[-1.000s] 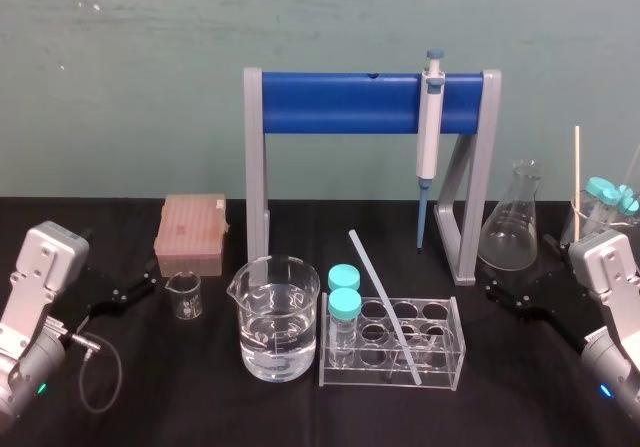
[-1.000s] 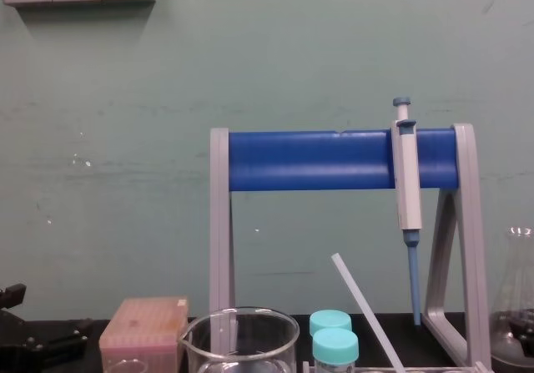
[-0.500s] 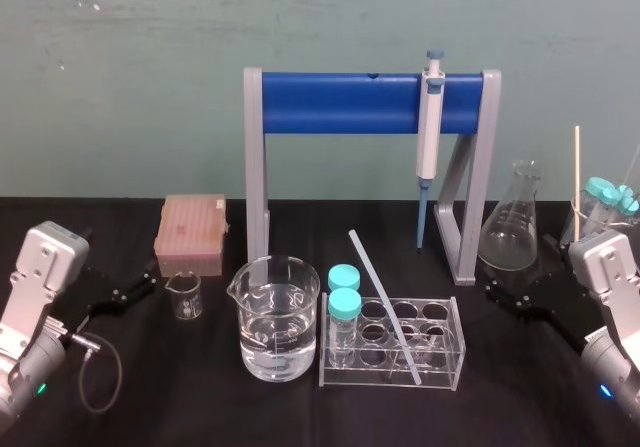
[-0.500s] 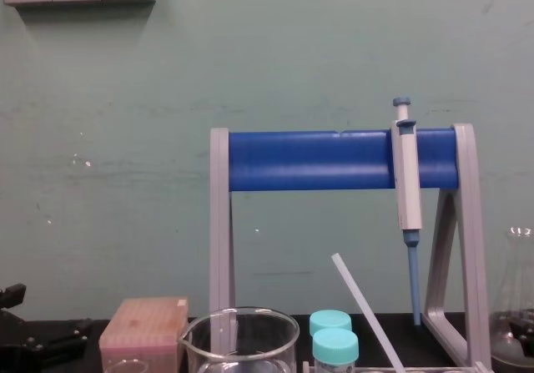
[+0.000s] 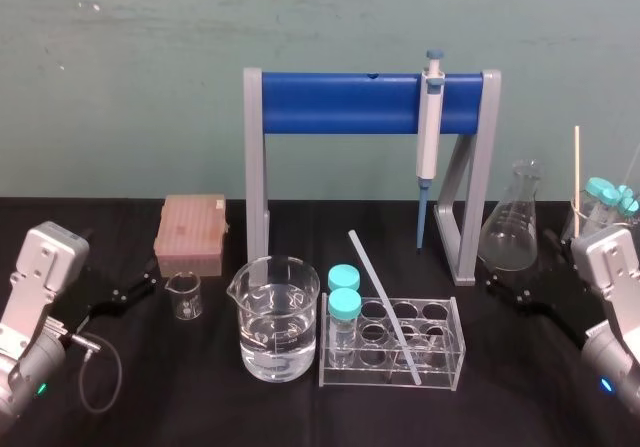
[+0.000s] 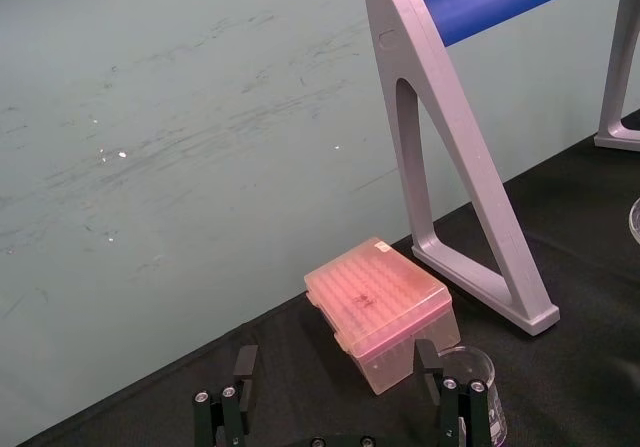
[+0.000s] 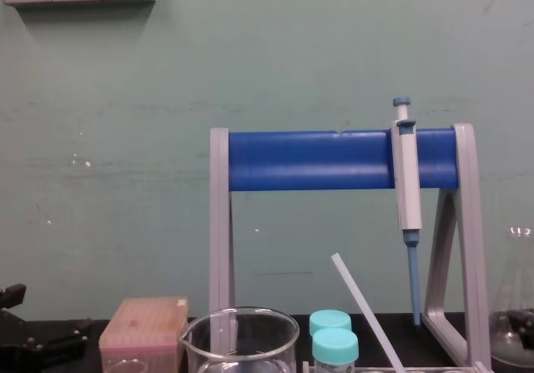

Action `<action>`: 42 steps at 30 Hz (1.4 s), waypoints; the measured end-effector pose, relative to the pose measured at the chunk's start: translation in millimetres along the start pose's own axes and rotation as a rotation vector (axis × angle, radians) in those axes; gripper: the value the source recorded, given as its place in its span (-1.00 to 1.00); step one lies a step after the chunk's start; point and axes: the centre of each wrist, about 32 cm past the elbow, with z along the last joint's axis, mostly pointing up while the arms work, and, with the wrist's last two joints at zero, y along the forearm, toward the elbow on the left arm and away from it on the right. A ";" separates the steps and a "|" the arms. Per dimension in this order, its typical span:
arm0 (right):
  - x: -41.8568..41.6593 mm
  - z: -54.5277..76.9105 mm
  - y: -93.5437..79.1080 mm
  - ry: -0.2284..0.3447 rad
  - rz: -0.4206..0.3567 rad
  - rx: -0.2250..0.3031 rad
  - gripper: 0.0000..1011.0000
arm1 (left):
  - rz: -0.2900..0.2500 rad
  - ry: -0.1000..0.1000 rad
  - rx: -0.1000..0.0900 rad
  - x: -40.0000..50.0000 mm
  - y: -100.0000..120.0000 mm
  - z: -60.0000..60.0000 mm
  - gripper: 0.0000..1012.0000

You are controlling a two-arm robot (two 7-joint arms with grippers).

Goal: Pick up the stirring rod with one hand, then place it down.

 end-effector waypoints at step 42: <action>-24.6 85.8 57.1 0.351 0.559 -0.022 0.99 | 0.000 0.000 0.000 0.0 0.0 0.0 0.98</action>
